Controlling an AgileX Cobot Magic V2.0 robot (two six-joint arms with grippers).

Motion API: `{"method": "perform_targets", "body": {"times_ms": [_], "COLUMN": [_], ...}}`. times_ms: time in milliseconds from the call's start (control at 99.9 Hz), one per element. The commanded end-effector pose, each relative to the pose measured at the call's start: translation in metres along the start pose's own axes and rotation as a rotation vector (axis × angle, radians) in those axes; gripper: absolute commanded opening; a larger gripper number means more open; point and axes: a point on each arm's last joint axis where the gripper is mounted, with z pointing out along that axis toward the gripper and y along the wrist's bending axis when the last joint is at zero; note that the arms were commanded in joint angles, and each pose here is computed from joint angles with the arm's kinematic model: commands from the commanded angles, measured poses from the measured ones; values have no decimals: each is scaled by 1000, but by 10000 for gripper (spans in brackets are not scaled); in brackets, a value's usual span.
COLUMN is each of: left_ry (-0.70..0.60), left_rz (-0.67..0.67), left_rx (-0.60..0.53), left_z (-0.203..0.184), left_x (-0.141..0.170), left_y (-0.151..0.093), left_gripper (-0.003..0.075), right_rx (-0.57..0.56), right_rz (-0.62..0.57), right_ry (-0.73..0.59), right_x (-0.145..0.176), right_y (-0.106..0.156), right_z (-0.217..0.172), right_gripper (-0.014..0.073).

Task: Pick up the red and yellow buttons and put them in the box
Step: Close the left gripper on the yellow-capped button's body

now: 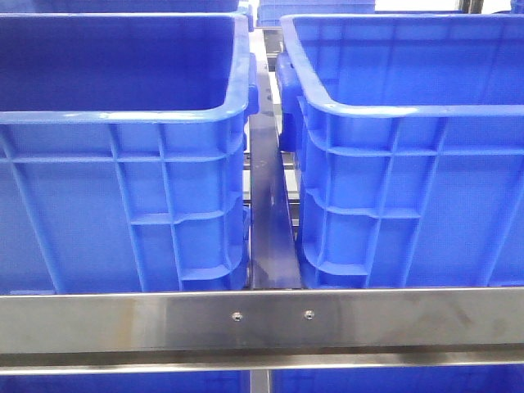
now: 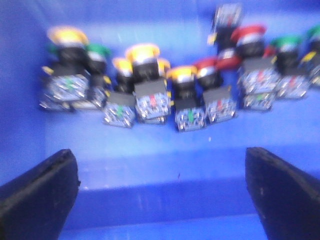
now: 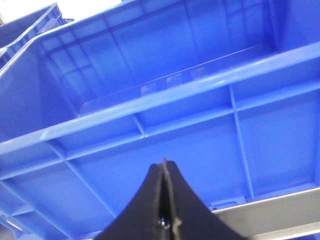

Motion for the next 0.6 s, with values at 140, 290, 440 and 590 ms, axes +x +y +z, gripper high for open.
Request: {"method": "perform_targets", "body": {"times_ms": [140,290,440,590], "left_ry": [126,170,181,200], "left_rz": [-16,-18,-18,-19], "left_rx": [11,12,12,13], "left_z": [35,63,85,106], "left_x": [-37,-50,-60,-67], "left_y": [2,3,4,4], "left_gripper": [639,639,638,639], "right_rx": [-29,-29,-29,-29], "right_rz": [-15,-15,-15,-15], "right_ry": [-116,-116,-116,-116], "right_x": [-16,-16,-16,-16], "right_y": [5,5,5,5], "right_z": [-3,-3,-3,-3], "right_gripper": [-65,-65,-65,-65]}}
